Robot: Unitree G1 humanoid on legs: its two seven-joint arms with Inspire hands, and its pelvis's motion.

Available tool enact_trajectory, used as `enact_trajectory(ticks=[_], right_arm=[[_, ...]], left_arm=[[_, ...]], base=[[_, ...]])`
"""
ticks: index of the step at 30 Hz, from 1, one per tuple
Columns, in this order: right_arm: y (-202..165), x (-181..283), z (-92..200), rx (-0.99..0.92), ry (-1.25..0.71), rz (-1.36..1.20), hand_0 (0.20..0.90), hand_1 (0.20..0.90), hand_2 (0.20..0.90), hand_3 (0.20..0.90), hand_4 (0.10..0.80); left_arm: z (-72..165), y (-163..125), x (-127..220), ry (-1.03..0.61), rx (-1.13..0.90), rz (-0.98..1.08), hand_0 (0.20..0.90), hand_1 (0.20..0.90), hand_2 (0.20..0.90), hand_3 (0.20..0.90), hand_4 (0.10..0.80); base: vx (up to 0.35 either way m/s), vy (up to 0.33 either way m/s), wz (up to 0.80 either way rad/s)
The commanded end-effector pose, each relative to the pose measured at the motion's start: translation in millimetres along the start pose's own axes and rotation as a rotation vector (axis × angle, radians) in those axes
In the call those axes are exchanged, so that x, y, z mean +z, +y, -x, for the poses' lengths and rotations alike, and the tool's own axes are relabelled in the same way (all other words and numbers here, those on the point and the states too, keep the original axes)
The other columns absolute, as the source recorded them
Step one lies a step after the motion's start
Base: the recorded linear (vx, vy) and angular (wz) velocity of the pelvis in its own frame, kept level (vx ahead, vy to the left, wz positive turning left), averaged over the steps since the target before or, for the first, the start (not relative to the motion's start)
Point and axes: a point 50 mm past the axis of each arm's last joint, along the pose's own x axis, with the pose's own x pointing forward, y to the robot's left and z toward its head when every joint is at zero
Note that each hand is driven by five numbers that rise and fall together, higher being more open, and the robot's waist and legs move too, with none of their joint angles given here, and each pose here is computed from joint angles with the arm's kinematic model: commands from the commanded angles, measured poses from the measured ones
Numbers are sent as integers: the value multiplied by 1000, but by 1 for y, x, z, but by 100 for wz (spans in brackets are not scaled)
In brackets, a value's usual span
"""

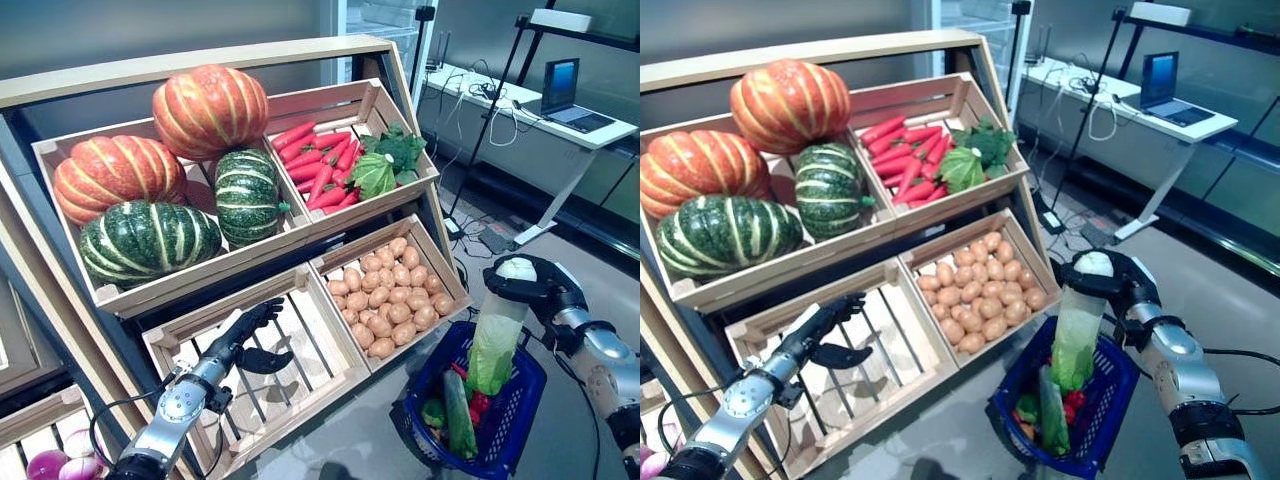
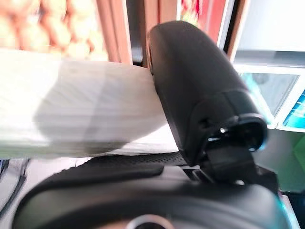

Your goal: Put vegetables into the basket

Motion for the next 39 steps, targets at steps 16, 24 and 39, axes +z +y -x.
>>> enact_trajectory(ticks=[16, 24, 39], right_arm=[[-59, 168, -25, -597, -677, -287, 300, 300, 300, 300, 400], [-60, 195, -37, -571, -637, -335, 900, 900, 900, 900, 800], [-55, 189, -43, -532, -590, -296, 900, 900, 900, 900, 800]], left_arm=[[-46, 46, 168, -726, 249, 113, 900, 900, 900, 900, 800], [-47, 48, 200, -851, 256, 160, 900, 900, 900, 900, 800], [-49, 51, 197, -837, 201, 183, 900, 900, 900, 900, 800]], base=[[-250, -14, 3], [-91, 4, 11], [-26, -15, 4]])
